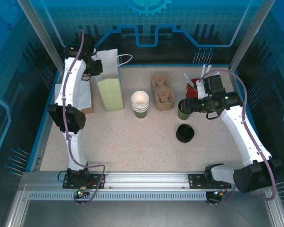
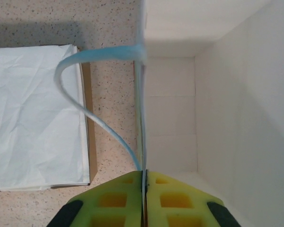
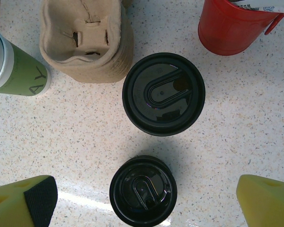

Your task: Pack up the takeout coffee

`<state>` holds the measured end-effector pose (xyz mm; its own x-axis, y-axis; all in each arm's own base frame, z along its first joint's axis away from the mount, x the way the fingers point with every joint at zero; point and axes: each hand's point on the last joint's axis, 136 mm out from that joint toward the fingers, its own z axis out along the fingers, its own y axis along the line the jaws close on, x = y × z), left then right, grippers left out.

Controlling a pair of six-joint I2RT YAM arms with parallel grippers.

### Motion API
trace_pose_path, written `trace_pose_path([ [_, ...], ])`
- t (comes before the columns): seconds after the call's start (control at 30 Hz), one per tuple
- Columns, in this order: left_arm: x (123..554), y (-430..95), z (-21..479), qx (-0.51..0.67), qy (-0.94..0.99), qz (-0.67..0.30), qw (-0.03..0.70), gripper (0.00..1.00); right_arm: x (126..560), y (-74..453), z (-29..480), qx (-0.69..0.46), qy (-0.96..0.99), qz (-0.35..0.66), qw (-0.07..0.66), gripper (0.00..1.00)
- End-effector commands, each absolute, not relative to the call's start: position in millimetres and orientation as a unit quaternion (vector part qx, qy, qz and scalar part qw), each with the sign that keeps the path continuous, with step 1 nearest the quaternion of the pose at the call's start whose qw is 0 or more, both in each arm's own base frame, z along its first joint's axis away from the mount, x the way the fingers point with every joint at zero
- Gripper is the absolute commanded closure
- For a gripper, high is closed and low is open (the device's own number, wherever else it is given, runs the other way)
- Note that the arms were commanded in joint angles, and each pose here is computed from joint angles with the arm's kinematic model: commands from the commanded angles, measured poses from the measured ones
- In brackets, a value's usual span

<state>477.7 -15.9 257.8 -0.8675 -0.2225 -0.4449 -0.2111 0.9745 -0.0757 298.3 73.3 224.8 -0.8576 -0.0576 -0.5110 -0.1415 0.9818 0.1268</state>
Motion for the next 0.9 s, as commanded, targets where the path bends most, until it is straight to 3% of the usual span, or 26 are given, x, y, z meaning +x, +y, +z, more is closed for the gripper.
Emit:
trace_pose_path([
  [0.0, 452, -21, 302, -0.101, 0.958, -0.02, 0.269, 0.99, 298, 70, 236, -0.059, 0.958, 0.08, 0.27, 0.01],
  [0.3, 388, -26, 317, -0.11, 0.952, -0.031, 0.284, 1.0, 308, 85, 253, -0.116, 0.947, 0.09, 0.286, 0.01],
  [0.63, 314, -64, 307, -0.136, 0.937, -0.168, 0.275, 0.99, 352, 129, 248, -0.303, 0.92, 0.014, 0.247, 0.06],
  [0.87, 278, -80, 289, -0.156, 0.928, -0.223, 0.253, 0.98, 391, 163, 231, -0.394, 0.894, 0.024, 0.211, 0.13],
])
